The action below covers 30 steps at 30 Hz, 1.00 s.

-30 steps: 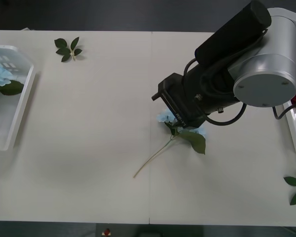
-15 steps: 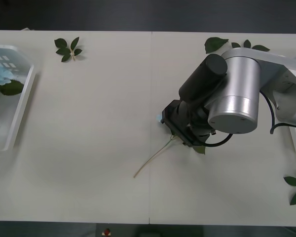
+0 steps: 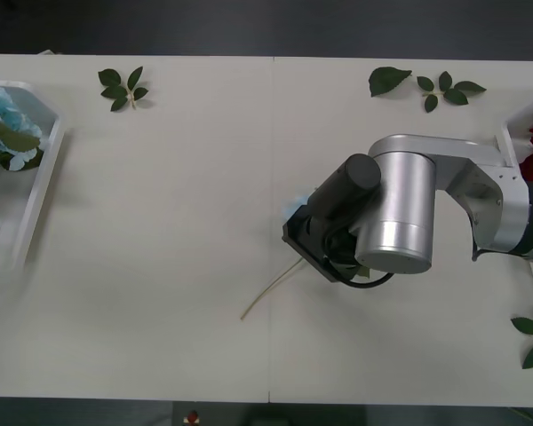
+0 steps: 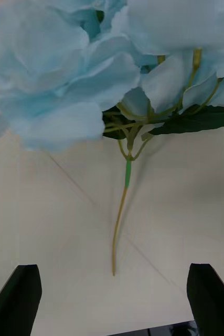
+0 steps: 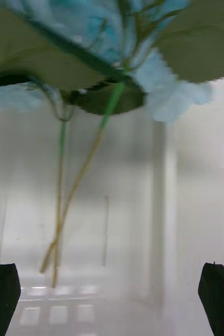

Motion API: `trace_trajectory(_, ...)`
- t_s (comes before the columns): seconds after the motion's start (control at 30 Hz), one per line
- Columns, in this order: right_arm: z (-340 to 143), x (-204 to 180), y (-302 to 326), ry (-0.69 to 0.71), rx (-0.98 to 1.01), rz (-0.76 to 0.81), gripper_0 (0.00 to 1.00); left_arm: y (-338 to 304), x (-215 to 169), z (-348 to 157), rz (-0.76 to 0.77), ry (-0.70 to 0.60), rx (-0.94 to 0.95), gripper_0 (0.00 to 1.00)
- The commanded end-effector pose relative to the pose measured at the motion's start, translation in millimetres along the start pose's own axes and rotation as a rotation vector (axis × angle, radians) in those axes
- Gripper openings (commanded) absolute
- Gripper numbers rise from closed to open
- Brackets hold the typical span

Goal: Put the red flowers into the right box and the blue flowers into the left box

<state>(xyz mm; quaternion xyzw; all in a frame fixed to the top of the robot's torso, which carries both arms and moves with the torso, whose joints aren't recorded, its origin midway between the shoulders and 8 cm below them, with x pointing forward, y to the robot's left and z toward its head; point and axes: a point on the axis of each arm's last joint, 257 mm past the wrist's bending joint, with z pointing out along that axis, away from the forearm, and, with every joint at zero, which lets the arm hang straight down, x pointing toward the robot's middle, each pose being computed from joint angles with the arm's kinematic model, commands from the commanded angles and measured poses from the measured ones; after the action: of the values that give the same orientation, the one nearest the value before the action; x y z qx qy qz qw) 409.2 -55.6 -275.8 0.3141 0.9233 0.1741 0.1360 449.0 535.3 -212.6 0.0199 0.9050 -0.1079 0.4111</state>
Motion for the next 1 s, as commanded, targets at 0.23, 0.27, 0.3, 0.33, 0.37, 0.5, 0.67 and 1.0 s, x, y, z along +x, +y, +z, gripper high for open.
trace_trajectory(0.23, 5, -28, 34, -0.03, -0.071, 0.104, 0.81, -134, -33, -30, 0.205, -0.035, 0.416, 0.99)
trace_trajectory(0.27, 6, -30, 36, -0.03, -0.077, 0.106, 0.81, -156, -37, -28, 0.233, -0.042, 0.465, 0.99)
trace_trajectory(0.3, 8, -31, 36, -0.031, -0.076, 0.109, 0.81, -168, -38, -26, 0.242, -0.044, 0.493, 0.99)
trace_trajectory(0.33, 10, -32, 38, -0.034, -0.081, 0.11, 0.81, -189, -41, -25, 0.245, -0.057, 0.551, 0.99)
trace_trajectory(0.37, 11, -34, 38, -0.033, -0.083, 0.112, 0.81, -209, -43, -22, 0.246, -0.061, 0.609, 0.99)
trace_trajectory(0.5, 19, -37, 38, -0.042, -0.084, 0.104, 0.81, -264, -49, -11, 0.288, -0.04, 0.74, 0.99)
trace_trajectory(0.67, 37, -37, 39, -0.056, -0.09, 0.078, 0.81, -326, -54, 6, 0.325, -0.029, 0.857, 0.99)
trace_trajectory(1.0, 50, -36, 37, -0.066, -0.072, 0.073, 0.81, -428, -61, 30, 0.235, -0.224, 1.053, 1.0)
